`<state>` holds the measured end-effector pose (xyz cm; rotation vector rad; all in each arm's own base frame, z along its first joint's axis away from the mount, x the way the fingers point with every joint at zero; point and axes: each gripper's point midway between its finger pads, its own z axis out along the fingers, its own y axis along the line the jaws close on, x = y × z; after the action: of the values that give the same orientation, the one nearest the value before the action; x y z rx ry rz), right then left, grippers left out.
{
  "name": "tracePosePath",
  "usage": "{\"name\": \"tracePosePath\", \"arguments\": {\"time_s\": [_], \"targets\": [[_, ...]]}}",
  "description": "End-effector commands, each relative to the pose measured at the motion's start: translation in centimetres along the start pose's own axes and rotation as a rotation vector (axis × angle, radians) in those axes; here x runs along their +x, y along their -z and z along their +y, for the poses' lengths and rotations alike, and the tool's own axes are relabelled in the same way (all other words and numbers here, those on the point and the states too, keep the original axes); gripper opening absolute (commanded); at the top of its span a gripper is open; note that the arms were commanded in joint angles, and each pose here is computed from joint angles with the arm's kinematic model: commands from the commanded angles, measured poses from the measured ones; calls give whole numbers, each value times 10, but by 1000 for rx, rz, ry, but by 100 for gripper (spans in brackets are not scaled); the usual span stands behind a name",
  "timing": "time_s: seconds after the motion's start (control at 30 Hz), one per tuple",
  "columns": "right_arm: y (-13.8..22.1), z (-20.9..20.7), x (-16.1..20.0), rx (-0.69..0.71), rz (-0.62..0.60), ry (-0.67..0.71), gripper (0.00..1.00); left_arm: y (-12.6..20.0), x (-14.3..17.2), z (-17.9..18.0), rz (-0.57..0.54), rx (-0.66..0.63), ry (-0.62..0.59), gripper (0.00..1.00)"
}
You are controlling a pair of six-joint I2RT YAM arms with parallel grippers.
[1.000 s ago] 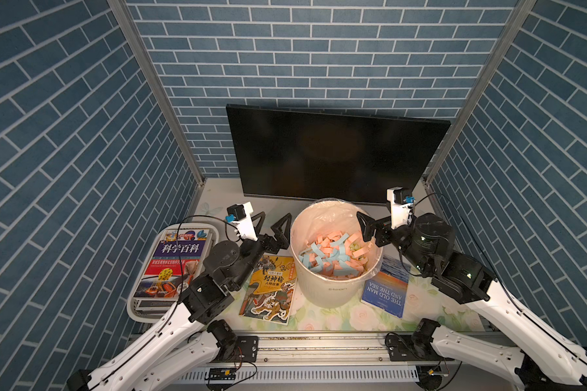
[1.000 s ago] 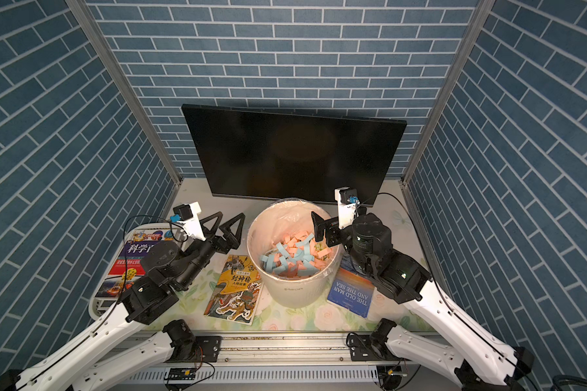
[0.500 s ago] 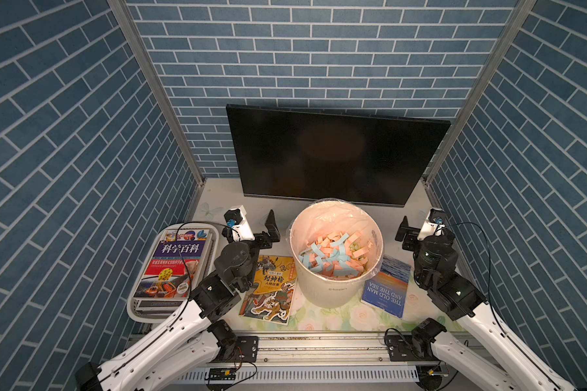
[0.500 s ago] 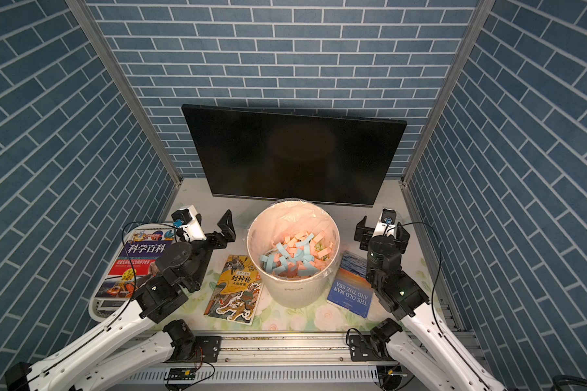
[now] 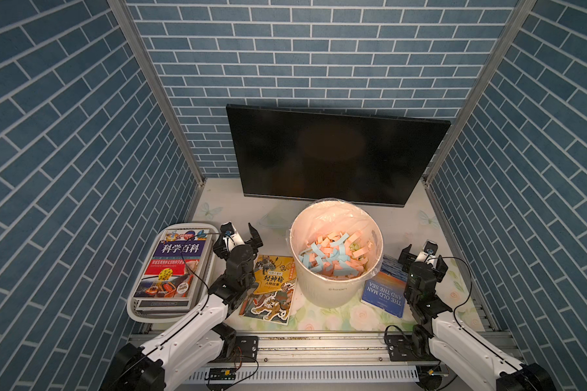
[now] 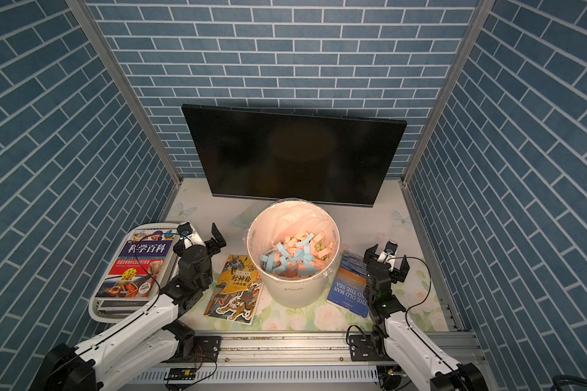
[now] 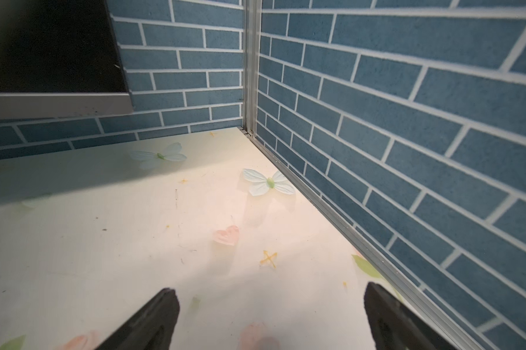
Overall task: Remove the sticky note from the monitor
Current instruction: Reset both arms
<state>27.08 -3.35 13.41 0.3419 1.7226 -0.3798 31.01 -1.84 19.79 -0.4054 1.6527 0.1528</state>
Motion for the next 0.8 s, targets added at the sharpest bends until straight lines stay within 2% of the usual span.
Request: {"name": "tracePosePath", "arguments": {"time_s": [0.0, 0.27, 0.43, 0.5, 0.57, 0.7, 0.73, 0.77], "targets": [[-3, -2, -36, -20, -164, -91, 99, -8, -3, 14, -74, -23, 48, 100], [-25, 13, -31, -69, -175, -44, 99, -26, 8, 44, -74, -106, -84, 100], [-34, 20, -38, -83, -214, -34, 99, -37, 31, 49, -88, -61, -62, 100], [-39, 21, -39, -89, -224, -37, 100, -46, 32, 37, -72, -12, -124, 100], [-50, 27, -32, -104, -192, -21, 100, -47, 31, 33, -101, 16, -167, 100], [-61, 47, -26, -207, -143, 17, 100, -39, 37, 40, -177, 36, -147, 100], [-61, 50, -26, -242, -146, 20, 100, -41, 34, 37, -177, 45, -148, 100], [-63, 55, -23, -282, -139, 25, 100, -50, 44, 34, -116, 62, -160, 100]]}}
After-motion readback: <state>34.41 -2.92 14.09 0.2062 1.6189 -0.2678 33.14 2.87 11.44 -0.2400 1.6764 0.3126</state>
